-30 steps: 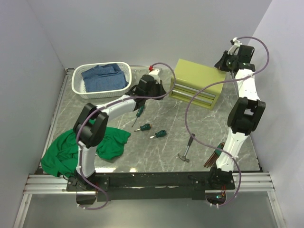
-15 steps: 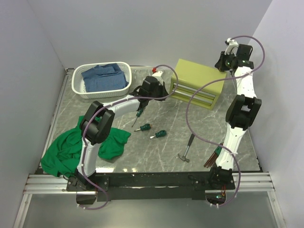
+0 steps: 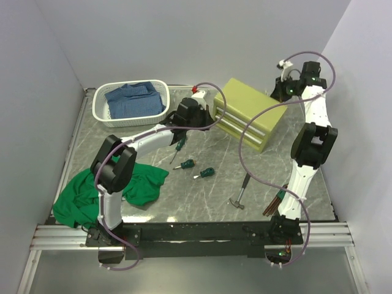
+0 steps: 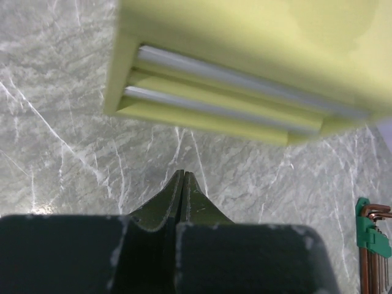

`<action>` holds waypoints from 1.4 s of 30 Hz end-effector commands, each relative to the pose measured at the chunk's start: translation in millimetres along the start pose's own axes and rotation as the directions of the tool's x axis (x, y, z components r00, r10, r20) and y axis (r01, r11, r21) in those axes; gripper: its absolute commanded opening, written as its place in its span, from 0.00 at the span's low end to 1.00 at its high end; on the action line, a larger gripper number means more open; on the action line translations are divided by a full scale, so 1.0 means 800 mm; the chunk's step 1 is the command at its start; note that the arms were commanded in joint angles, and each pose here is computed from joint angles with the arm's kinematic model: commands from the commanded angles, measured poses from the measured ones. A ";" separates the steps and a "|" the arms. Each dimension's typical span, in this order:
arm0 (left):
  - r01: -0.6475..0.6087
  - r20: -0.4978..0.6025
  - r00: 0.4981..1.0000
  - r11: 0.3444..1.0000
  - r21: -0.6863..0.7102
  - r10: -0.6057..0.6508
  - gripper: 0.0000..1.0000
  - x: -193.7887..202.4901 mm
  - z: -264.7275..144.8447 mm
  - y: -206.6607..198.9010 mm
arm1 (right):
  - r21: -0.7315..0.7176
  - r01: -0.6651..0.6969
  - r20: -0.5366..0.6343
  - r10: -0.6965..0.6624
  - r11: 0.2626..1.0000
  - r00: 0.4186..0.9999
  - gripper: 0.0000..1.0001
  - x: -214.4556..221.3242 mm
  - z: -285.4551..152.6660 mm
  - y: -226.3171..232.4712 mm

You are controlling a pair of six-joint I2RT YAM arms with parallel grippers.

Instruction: Sort the tools into containers

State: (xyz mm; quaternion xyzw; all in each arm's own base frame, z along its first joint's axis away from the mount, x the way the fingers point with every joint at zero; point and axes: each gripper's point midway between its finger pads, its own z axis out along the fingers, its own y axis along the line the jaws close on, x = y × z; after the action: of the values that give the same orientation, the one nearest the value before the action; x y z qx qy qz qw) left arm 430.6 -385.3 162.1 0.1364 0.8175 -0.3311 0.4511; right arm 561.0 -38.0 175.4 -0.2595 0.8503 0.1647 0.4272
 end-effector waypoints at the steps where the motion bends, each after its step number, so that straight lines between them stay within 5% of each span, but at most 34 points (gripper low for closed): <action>1: -0.022 0.060 0.998 1.000 0.017 0.021 0.01 -0.031 -0.026 -0.019 | -0.304 -0.402 -0.498 0.215 0.864 0.840 0.00 0.145 -0.004 0.172; 5: 0.027 0.072 0.997 0.999 -0.022 -0.025 0.07 -0.032 -0.040 -0.014 | -0.298 -0.406 -0.488 0.227 0.864 0.842 0.00 0.148 -0.012 0.191; 9: 0.109 0.067 0.992 0.992 -0.071 -0.104 0.53 -0.014 -0.056 0.000 | -0.314 -0.404 -0.492 0.217 0.859 0.843 0.00 0.139 -0.025 0.219; 11: 0.141 0.064 0.989 0.986 -0.083 -0.136 0.63 -0.014 -0.067 0.009 | -0.290 -0.414 -0.483 0.242 0.863 0.842 0.04 0.135 -0.029 0.224; 14: 0.282 0.017 0.959 0.958 -0.058 -0.281 0.72 -0.013 -0.083 0.034 | -0.224 -0.410 -0.451 0.279 0.884 0.848 0.22 0.123 -0.032 0.208; 16: 0.388 0.026 0.922 0.922 0.003 -0.387 0.70 -0.031 -0.092 0.066 | -0.170 -0.401 -0.404 0.307 0.900 0.861 0.39 0.108 -0.039 0.183; 20: 0.529 -0.046 0.847 0.834 0.157 -0.529 0.64 -0.034 -0.085 0.089 | -0.072 -0.362 -0.344 0.318 0.929 0.884 0.52 0.092 -0.058 0.149; 23: 0.539 -0.091 0.837 0.783 0.311 -0.540 0.52 -0.043 -0.074 0.086 | -0.004 -0.342 -0.270 0.329 0.940 0.905 0.54 0.077 -0.068 0.128; 31: 0.598 -0.177 0.793 0.690 0.408 -0.582 0.56 -0.024 -0.042 0.074 | 0.012 -0.272 0.061 0.271 0.962 0.961 0.57 -0.077 -0.092 0.133; 42: 0.633 -0.257 0.773 0.684 0.363 -0.580 0.54 0.022 0.019 0.049 | -0.100 -0.269 0.046 0.275 0.958 0.960 0.57 -0.098 -0.058 0.215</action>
State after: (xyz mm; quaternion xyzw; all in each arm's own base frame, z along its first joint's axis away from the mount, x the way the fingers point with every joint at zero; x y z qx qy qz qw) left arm 454.2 -342.6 121.3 -0.0539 0.7517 -0.6188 0.2219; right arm 471.6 96.0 262.8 -0.1649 0.8649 0.2579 0.3979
